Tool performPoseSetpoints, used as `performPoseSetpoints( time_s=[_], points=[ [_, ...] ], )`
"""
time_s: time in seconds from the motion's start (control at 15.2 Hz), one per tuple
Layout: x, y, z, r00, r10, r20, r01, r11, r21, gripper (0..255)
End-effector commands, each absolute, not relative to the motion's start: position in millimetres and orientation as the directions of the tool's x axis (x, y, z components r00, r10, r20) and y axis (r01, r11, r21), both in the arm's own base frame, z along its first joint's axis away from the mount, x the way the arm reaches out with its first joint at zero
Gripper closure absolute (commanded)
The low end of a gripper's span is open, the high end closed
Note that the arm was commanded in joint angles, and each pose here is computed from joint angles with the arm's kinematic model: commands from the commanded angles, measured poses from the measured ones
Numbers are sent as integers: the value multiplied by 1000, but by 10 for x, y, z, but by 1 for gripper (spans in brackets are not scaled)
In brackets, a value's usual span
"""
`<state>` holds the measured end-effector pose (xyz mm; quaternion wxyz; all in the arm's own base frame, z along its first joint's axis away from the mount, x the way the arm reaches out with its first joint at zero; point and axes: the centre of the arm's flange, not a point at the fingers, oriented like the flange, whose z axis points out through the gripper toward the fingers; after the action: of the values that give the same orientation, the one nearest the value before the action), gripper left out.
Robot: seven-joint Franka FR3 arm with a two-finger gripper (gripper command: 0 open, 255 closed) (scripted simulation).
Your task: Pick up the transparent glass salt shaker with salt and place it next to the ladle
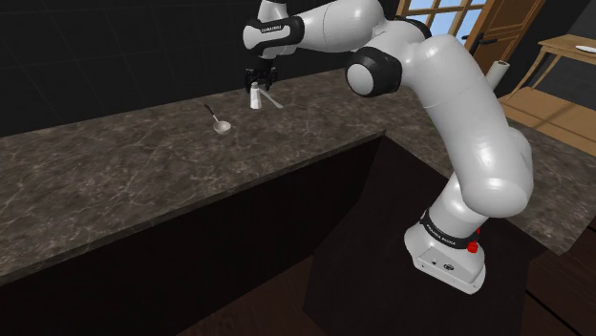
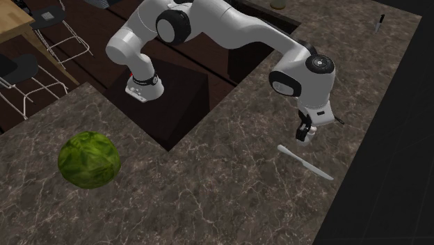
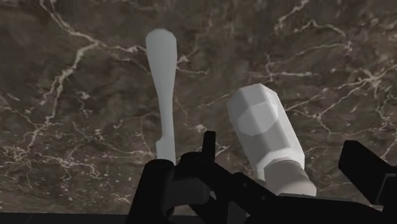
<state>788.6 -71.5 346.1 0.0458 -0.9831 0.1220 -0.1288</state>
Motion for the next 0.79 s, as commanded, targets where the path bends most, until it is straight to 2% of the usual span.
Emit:
performPoseSetpoints(
  time_s=[0.0,0.2,0.73],
  points=[
    [7851,-723,3588,937,-252,242,-228,-966,-121,0],
    [7754,-744,3942,937,-252,242,-228,-966,-121,0],
    [7754,-744,3942,937,-252,242,-228,-966,-121,0]
  ],
)
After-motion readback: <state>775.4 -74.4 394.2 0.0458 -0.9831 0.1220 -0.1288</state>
